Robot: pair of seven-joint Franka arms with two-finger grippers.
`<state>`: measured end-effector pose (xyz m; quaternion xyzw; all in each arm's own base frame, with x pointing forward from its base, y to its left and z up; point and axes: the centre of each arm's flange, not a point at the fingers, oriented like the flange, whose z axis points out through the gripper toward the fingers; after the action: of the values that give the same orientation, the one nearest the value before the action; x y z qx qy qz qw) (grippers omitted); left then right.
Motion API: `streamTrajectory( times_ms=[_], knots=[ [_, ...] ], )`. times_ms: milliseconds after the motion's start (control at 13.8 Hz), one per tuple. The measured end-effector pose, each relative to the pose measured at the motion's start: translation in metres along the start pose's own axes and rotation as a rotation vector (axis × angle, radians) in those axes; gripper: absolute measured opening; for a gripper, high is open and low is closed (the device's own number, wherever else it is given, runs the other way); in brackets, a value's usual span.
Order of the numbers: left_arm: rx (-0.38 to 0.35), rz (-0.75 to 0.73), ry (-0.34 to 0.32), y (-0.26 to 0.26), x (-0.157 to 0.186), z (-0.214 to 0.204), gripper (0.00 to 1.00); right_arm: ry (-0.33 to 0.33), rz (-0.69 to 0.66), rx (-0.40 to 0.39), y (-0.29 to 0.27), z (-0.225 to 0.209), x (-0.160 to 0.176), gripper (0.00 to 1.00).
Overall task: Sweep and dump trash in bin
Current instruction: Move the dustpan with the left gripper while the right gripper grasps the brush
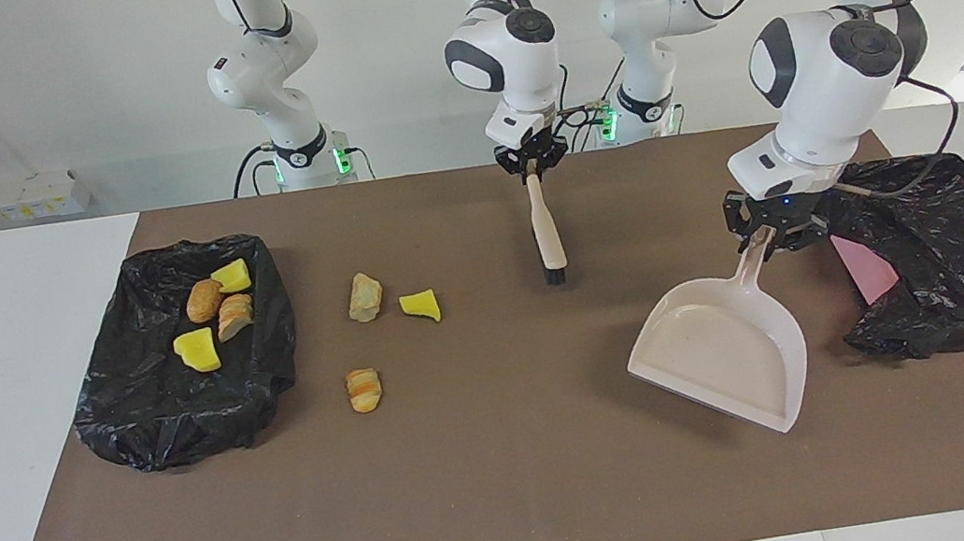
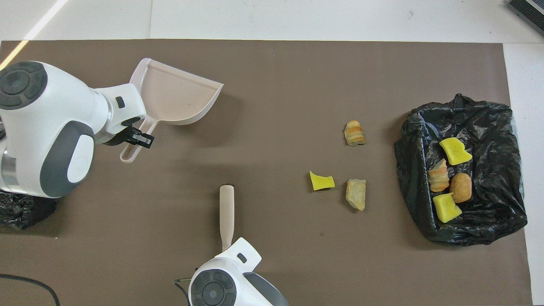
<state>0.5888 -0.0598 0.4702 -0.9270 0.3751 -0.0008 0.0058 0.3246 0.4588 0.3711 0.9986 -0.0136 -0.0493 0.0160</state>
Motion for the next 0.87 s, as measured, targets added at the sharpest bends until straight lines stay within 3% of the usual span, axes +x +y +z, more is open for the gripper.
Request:
streamTrajectory(
  times_ms=[289, 434, 650, 867],
  knots=[
    [0.005, 0.185, -0.007, -0.026, -0.022, 0.001, 0.33, -0.084, 0.123, -0.117, 0.079, -0.045, 0.025, 0.26],
    [0.000, 0.313, -0.011, -0.036, -0.031, 0.004, 0.33, -0.090, 0.174, -0.143, 0.115, -0.050, 0.031, 0.26],
    [-0.018, 0.473, -0.026, -0.033, -0.033, 0.014, 0.33, -0.085, 0.214, -0.229, 0.166, -0.026, 0.033, 0.26],
    [-0.020, 0.613, -0.094, 0.004, -0.011, 0.036, 0.33, -0.084, 0.192, -0.319, 0.213, -0.003, 0.035, 0.26]
  ],
)
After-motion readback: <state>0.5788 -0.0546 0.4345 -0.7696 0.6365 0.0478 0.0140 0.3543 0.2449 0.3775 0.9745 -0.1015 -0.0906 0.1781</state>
